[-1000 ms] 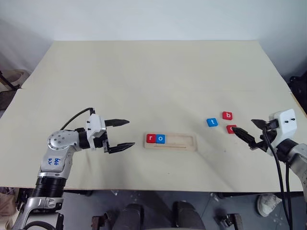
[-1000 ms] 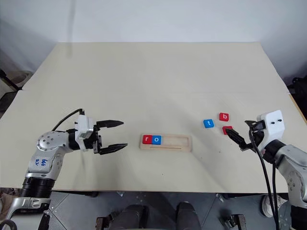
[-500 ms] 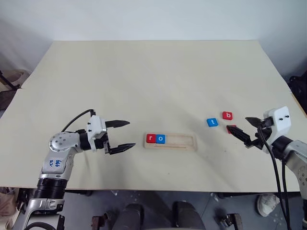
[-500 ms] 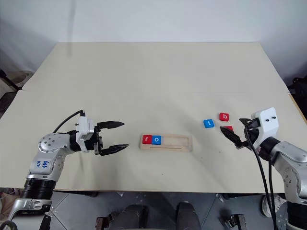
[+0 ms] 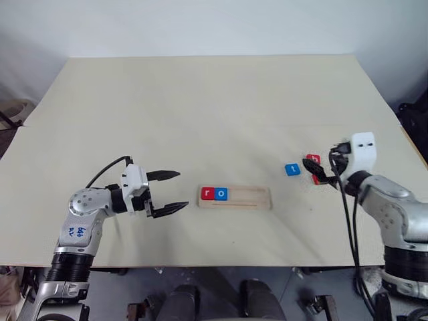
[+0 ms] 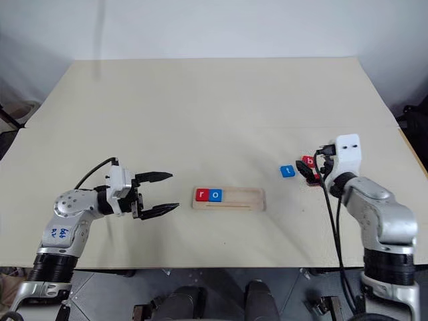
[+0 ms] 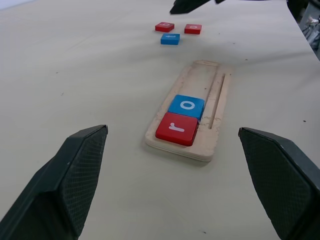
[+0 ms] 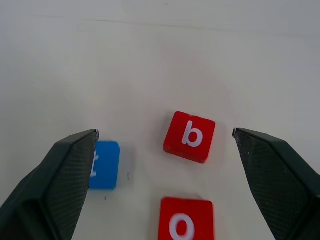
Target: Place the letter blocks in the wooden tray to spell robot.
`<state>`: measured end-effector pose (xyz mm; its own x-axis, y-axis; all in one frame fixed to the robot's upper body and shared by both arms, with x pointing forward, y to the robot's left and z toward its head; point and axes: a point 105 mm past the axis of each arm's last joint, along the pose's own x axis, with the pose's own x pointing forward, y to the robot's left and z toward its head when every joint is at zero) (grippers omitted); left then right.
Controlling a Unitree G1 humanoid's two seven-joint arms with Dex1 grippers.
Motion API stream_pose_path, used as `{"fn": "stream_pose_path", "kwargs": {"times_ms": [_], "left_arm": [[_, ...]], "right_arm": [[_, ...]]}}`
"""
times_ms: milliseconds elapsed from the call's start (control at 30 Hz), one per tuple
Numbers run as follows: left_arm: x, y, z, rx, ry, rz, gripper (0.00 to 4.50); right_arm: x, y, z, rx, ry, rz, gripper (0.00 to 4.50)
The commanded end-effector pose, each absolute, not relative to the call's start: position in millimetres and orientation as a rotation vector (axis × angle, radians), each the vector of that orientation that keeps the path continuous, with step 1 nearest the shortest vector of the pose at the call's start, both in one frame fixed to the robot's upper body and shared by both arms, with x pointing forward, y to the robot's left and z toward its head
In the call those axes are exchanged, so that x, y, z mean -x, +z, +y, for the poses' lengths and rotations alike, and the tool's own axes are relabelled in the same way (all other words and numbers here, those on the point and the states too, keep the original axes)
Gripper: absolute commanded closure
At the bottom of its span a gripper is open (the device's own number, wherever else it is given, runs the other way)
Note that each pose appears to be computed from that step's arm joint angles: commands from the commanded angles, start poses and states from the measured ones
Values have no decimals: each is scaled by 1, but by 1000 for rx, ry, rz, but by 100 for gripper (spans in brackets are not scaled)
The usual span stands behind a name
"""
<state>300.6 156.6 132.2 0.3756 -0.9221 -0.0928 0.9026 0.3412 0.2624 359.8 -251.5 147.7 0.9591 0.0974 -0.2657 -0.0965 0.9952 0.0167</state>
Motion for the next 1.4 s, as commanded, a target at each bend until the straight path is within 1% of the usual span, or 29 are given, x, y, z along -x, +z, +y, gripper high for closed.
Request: {"fn": "stream_pose_path", "kwargs": {"times_ms": [33, 267, 467, 567, 633, 700, 800, 900, 1000, 1133, 1267, 1400], "left_arm": [[-297, 143, 153, -309, -1193, -131, 5], [-295, 145, 157, -312, -1173, -136, 5], [-292, 142, 156, -307, -1168, -132, 5], [-292, 142, 156, -305, -1168, -132, 0], [-292, 143, 156, -305, -1167, -133, 0], [-293, 143, 156, -305, -1166, -134, 0], [-293, 142, 155, -305, -1165, -135, 0], [-293, 141, 155, -303, -1169, -134, 0], [-294, 141, 153, -300, -1177, -132, 0], [-295, 140, 153, -300, -1180, -129, 0], [-295, 138, 153, -298, -1188, -120, 0], [-296, 136, 151, -291, -1211, -112, 0]], "right_arm": [[-370, 147, -264, 27, -20, 270, 0], [-383, 140, -266, 2, -109, 298, 0], [-390, 136, -254, -35, -103, 313, 0], [-391, 134, -250, -43, -104, 330, 62], [-390, 132, -249, -45, -107, 343, 122], [-389, 130, -248, -42, -108, 353, 194], [-388, 133, -244, -49, -95, 350, 289], [-388, 139, -241, -55, -74, 334, 289], [-387, 153, -239, -44, -51, 307, 289], [-376, 173, -239, -28, -24, 282, 289], [-353, 179, -234, -22, -7, 293, 289], [-318, 161, -221, -35, 2, 352, 289]]}}
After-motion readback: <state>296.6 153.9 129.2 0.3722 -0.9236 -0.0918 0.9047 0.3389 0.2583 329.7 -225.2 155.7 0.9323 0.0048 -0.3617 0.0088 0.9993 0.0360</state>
